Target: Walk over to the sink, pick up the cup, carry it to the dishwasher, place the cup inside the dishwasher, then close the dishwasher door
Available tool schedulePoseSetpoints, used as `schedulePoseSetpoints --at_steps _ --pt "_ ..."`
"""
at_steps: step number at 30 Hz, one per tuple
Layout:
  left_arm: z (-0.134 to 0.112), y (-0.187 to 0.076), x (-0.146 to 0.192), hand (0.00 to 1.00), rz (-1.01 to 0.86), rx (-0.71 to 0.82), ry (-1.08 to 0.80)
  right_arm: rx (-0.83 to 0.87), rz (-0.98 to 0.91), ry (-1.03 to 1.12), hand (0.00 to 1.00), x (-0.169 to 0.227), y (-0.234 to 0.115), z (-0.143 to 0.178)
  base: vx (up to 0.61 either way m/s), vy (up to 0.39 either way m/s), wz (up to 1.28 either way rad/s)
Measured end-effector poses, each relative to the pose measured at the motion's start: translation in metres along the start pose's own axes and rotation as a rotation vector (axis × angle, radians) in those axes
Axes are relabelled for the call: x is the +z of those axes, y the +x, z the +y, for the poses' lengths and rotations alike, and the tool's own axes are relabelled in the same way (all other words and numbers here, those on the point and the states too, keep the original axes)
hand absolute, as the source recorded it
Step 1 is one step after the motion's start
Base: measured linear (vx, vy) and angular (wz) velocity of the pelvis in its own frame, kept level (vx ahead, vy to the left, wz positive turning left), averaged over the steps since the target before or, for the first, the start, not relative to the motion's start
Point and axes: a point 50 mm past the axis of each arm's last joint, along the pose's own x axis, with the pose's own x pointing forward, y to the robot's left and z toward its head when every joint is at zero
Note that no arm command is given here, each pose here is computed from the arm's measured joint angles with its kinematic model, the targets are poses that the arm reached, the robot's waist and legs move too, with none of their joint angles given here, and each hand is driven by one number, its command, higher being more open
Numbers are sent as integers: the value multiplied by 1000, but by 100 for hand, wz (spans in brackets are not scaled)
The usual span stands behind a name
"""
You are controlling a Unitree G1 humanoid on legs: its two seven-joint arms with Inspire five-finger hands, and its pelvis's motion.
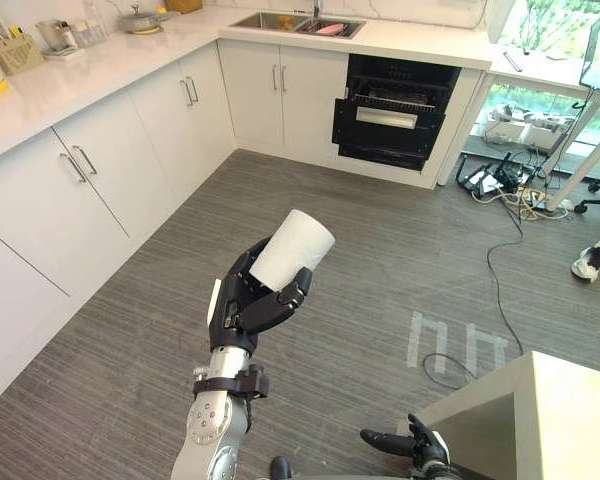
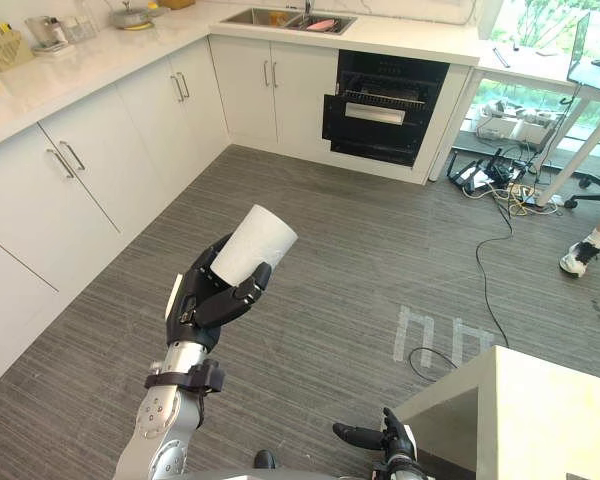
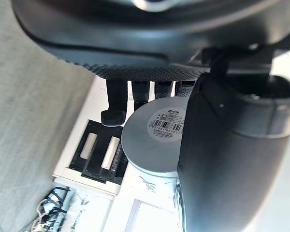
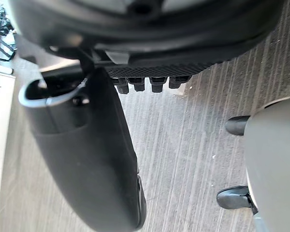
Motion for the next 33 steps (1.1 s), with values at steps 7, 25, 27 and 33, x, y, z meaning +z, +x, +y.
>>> schedulePoseSetpoints --at_steps 7,25,27,33 --pt "-2 3 2 0 -7 -21 -4 -11 -9 -2 100 3 1 -2 113 2 -23" --pt "-32 10 23 0 -118 -142 -51 57 -225 -53 100 54 0 16 297 -4 36" --pt "-38 10 22 0 -118 -146 -79 62 -242 -55 100 55 -3 17 444 -199 29" --pt "-40 6 26 0 -131 -136 -147 29 -326 -33 100 65 -12 12 367 -102 -3"
